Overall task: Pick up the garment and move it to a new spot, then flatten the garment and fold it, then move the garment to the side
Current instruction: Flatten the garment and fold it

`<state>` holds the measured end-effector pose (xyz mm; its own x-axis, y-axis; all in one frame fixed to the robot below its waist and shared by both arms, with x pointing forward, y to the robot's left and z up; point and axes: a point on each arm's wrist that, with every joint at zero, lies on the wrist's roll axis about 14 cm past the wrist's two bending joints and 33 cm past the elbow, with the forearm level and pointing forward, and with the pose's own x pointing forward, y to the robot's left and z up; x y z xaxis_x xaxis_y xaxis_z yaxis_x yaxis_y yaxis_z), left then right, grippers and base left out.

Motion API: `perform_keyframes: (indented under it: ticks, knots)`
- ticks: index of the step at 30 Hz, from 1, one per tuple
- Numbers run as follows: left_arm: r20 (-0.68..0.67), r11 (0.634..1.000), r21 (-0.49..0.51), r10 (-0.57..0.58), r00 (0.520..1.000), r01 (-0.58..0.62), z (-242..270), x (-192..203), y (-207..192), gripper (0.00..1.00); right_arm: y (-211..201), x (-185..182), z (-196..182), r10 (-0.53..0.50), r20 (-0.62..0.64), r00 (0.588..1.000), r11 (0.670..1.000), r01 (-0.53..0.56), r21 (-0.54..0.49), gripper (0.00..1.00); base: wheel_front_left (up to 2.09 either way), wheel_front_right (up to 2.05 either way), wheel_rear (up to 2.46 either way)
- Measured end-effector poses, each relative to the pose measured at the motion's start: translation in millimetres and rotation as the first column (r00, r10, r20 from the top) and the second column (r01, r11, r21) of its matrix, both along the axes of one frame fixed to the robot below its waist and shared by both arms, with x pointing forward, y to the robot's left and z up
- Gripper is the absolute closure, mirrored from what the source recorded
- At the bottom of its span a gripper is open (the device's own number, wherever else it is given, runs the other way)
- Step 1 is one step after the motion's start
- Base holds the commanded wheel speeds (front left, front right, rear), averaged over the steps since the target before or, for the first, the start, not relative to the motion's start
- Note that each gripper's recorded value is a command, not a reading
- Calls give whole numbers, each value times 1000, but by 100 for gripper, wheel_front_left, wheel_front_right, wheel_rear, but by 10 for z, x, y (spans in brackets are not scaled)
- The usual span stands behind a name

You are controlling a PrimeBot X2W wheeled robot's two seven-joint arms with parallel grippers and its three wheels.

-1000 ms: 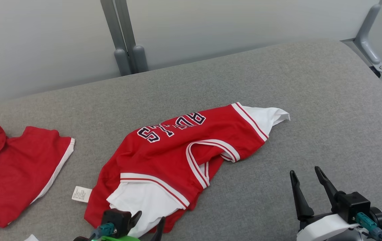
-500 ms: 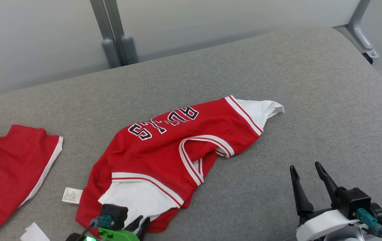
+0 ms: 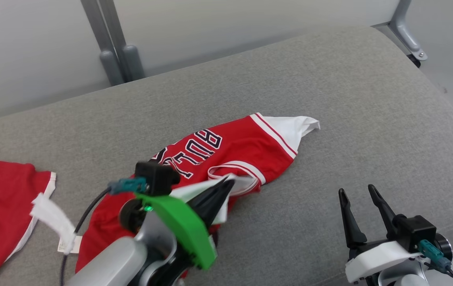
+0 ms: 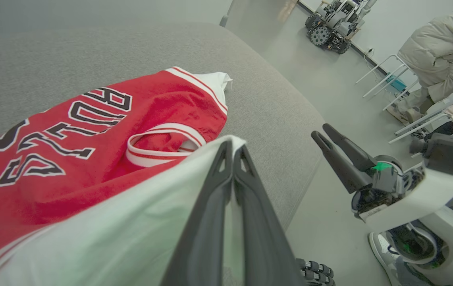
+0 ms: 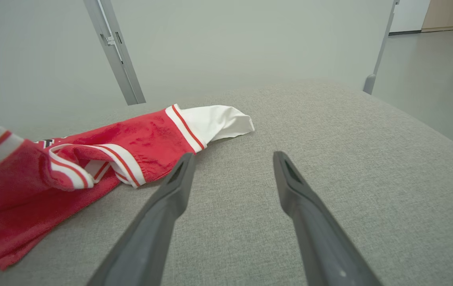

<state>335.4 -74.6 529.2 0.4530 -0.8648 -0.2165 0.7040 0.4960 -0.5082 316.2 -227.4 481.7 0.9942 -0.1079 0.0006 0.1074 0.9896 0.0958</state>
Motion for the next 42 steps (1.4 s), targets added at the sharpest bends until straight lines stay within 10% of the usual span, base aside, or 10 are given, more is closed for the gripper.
perform_keyframes:
  ticks: [14, 16, 17, 31, 37, 42]
  knots:
    - [-107, 982, -97, -170, 980, 160, 292, 184, -1535, 100, -431, -306, 30, -185, 7, 983, 980, 183, 83, 0, 0, 0, 0]
    - [-106, 982, -109, -168, 980, 157, 248, 181, -1627, 51, -541, -411, 5, -230, -3, 973, 969, 230, 89, 0, 0, 0, 0]
    - [-134, 976, -137, -188, 973, 170, 239, 105, -1692, 0, -595, -467, -11, -253, -10, 967, 963, 253, 92, 0, 0, 0, 0]
    - [8, 905, -310, -303, 953, 290, 680, -315, -1872, 0, -645, -516, -143, -271, -65, 960, 960, 275, 56, 0, 0, 0, 0]
    - [67, 991, -126, -28, 997, 36, 298, 599, -1148, 0, -459, -311, -117, -190, -46, 981, 980, 193, 57, 0, 0, 0, 0]
    - [-15, 981, 89, 173, 985, -171, -309, 1136, -307, 0, -322, -196, -108, -136, -37, 990, 989, 138, 57, 0, 0, 0, 0]
